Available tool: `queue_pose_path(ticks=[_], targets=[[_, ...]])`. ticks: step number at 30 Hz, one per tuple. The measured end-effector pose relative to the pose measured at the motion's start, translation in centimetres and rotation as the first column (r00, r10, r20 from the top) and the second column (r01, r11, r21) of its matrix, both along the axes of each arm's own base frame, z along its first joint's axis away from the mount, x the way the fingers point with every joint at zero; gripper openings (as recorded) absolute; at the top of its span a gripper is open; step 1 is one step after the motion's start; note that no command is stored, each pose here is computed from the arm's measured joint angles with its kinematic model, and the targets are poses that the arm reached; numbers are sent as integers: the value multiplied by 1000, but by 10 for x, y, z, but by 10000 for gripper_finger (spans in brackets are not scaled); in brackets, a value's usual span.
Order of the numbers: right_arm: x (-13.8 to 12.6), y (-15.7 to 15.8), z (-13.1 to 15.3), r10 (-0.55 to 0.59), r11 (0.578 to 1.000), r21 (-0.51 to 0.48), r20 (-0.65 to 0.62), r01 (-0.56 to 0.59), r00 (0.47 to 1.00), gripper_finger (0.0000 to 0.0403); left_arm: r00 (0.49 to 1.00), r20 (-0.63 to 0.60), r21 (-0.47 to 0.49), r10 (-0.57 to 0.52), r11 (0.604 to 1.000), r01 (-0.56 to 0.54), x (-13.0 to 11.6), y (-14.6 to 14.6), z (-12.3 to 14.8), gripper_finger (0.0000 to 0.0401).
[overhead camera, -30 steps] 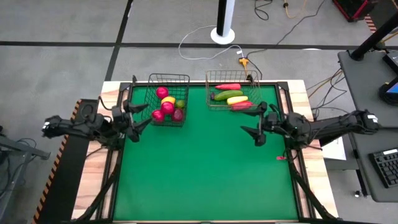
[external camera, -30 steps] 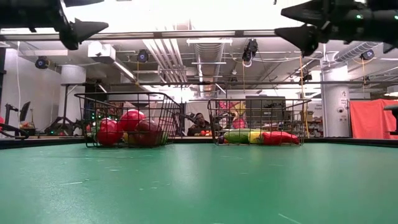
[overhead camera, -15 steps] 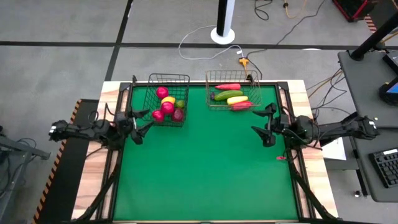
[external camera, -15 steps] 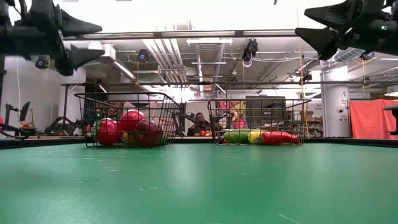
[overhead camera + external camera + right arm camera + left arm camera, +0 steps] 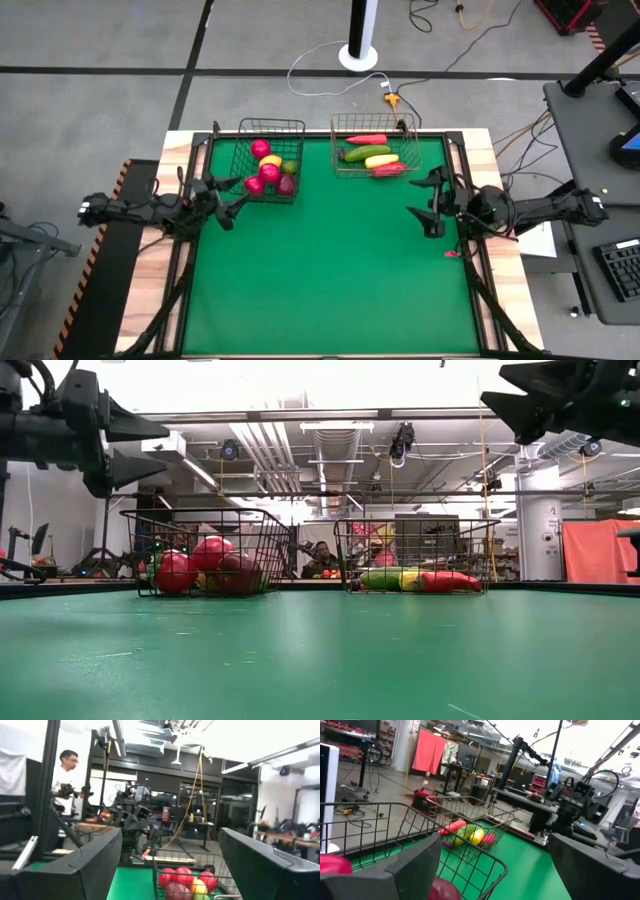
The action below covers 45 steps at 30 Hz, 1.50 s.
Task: Sort produce into baskets
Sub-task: Return to Home Position
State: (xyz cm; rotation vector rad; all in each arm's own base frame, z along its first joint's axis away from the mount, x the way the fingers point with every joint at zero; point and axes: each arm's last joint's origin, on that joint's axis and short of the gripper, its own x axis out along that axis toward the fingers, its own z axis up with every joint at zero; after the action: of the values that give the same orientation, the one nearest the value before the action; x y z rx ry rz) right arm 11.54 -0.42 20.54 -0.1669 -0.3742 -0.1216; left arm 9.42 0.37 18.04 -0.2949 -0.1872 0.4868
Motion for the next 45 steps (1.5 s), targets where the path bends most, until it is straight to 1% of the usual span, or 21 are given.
queue_pose_path(ticks=[3, 6, 12, 17, 21, 29, 30, 32, 34, 35, 36, 38, 39, 42, 45], targets=[[-1, 0, 1, -30, 999, -39, 3, 30, 1000, 318, 1000, -11, 2, 0, 1000, 0, 1, 0, -1, 347], [-1, -2, 0, -85, 996, -32, -3, 85, 996, 309, 1000, -21, 4, 0, 1000, 0, 2, 0, -1, 347], [-2, -2, 1, -66, 997, 30, 6, 66, 998, 295, 999, -40, 7, 0, 1000, 1, 3, 0, -3, 347], [-1, -2, 1, -47, 996, 77, 10, 46, 999, 293, 999, -32, 8, -12, 1000, 12, 0, 0, -4, 347], [-1, -2, 2, -39, 995, 95, 14, 37, 999, 300, 1000, -14, 5, -6, 1000, 7, -2, 0, -3, 347], [0, -2, 1, -38, 995, 95, 5, 37, 999, 312, 1000, -9, 6, 1, 1000, -1, -2, 1, -3, 347], [0, -2, 1, -38, 995, 95, 6, 38, 999, 313, 1000, 20, 24, 19, 1000, -19, -3, 1, 1, 347], [0, -2, 1, -38, 995, 95, 5, 37, 999, 315, 984, 155, 106, 93, 988, -110, -9, 3, 20, 347], [0, -2, 1, -38, 995, 95, 3, 38, 999, 316, 940, 314, 178, 136, 964, -199, -21, 4, 40, 347], [0, -2, 1, -38, 995, 95, 2, 37, 999, 316, 915, 379, 192, 136, 956, -221, -26, 4, 47, 347], [0, -2, 1, -38, 995, 95, 2, 38, 999, 315, 877, 463, 177, 128, 956, -233, -33, 5, 53, 347], [0, -2, 1, -38, 995, 95, 1, 38, 999, 312, 788, 602, 95, 128, 968, -231, -44, 6, 62, 347], [0, -2, 1, -38, 995, 95, 1, 38, 999, 311, 769, 625, 76, 136, 969, -233, -46, 7, 63, 347], [0, -2, 1, -38, 995, 95, 0, 38, 999, 307, 792, 589, 102, 157, 959, -266, -44, 7, 62, 347], [0, -2, 1, -38, 995, 95, -3, 38, 999, 304, 809, 557, 94, 186, 954, -284, -43, 7, 60, 347]])
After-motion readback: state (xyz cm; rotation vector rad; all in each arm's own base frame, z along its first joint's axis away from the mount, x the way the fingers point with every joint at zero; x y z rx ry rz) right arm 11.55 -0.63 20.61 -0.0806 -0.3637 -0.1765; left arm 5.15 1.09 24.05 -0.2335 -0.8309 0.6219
